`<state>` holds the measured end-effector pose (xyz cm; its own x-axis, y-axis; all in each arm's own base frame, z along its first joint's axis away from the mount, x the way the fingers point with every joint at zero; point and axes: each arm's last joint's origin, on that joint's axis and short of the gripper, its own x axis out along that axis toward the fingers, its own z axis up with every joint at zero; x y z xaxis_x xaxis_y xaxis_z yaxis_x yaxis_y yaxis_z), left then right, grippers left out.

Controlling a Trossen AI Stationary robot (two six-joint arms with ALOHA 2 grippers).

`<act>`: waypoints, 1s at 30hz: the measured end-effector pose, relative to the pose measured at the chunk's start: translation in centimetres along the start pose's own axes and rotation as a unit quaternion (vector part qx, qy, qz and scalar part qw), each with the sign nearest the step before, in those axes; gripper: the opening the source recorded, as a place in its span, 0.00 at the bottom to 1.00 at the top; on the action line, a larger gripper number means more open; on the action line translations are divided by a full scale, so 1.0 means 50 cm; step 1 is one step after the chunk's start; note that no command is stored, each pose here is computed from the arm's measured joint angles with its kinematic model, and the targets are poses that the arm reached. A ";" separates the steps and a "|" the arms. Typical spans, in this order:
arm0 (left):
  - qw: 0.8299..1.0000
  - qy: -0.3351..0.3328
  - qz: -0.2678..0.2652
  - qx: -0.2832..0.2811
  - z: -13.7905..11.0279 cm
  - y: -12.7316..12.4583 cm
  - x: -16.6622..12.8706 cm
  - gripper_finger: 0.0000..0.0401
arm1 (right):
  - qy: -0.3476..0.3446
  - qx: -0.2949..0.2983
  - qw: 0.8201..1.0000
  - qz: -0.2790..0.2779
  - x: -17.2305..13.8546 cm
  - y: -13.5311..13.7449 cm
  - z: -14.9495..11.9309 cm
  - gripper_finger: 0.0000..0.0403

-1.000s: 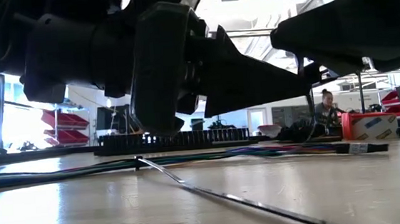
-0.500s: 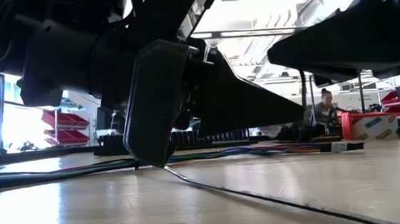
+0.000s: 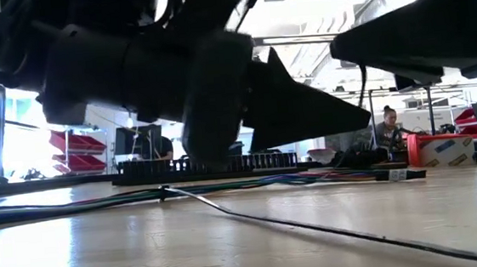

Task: Ziptie cables
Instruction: Wrap the black zip tie around the colored cable bundle

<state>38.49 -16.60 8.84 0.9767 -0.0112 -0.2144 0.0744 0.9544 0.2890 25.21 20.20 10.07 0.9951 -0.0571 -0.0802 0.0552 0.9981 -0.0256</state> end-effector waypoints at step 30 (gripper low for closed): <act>0.999 -0.024 0.046 0.016 0.020 -0.015 -0.013 0.00 | 0.025 0.010 1.000 -0.014 0.026 -0.003 -0.001 0.00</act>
<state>38.02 -17.62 9.69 0.9881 0.0615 -0.1408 -0.0108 0.9419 0.3357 26.48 19.95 9.93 0.9879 -0.0850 -0.1297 0.0847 0.9964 -0.0079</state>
